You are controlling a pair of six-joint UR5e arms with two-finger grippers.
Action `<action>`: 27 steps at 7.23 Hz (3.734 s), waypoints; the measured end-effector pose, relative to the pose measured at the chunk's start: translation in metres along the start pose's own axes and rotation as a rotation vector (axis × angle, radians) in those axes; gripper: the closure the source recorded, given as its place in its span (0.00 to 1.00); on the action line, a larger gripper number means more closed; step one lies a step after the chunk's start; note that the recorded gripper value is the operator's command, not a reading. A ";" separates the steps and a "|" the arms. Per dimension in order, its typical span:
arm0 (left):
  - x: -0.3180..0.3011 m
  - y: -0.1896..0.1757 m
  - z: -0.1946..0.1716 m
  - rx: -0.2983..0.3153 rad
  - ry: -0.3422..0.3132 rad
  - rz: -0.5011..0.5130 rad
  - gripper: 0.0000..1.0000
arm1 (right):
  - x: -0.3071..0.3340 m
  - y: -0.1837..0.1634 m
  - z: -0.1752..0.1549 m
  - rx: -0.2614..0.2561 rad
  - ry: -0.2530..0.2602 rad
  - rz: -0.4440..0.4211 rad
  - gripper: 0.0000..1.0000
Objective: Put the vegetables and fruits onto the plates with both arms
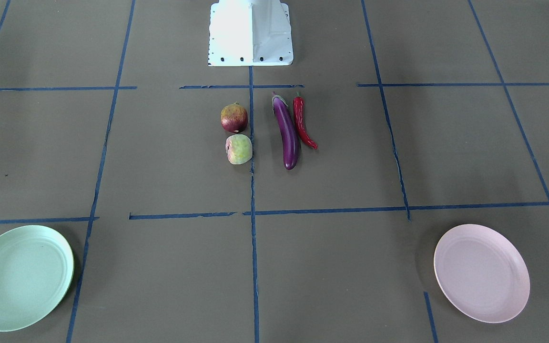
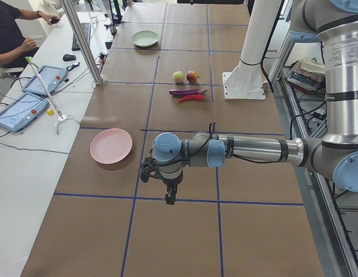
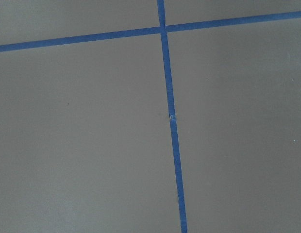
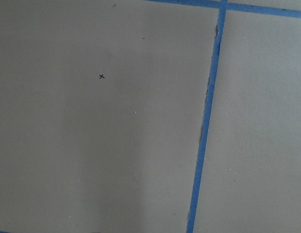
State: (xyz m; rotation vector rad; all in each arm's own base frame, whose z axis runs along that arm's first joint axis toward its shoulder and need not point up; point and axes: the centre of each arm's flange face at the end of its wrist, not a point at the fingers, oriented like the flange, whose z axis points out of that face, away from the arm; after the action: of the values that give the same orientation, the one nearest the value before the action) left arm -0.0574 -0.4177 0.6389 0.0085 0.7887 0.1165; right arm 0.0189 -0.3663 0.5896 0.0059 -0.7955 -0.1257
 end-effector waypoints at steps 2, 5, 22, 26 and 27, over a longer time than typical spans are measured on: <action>0.001 0.001 0.001 -0.002 0.000 -0.003 0.00 | 0.000 0.000 0.000 0.000 0.000 0.001 0.00; 0.005 0.003 -0.002 0.008 0.000 0.009 0.00 | -0.002 -0.002 -0.001 0.004 -0.002 -0.010 0.00; 0.015 -0.004 -0.008 0.083 0.004 0.093 0.00 | -0.398 -0.090 0.033 -0.037 -0.327 0.135 0.00; 0.018 -0.008 -0.010 0.090 0.004 0.105 0.00 | -0.623 -0.066 0.082 0.060 -0.212 0.166 0.01; 0.019 -0.008 -0.011 0.095 0.003 0.111 0.00 | -0.652 -0.063 0.096 0.097 -0.157 0.157 0.01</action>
State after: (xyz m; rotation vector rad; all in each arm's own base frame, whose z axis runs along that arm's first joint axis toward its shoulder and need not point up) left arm -0.0508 -0.4244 0.6173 0.1425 0.7964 0.1842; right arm -0.5083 -0.3504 0.1899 0.0251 -0.9552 0.0617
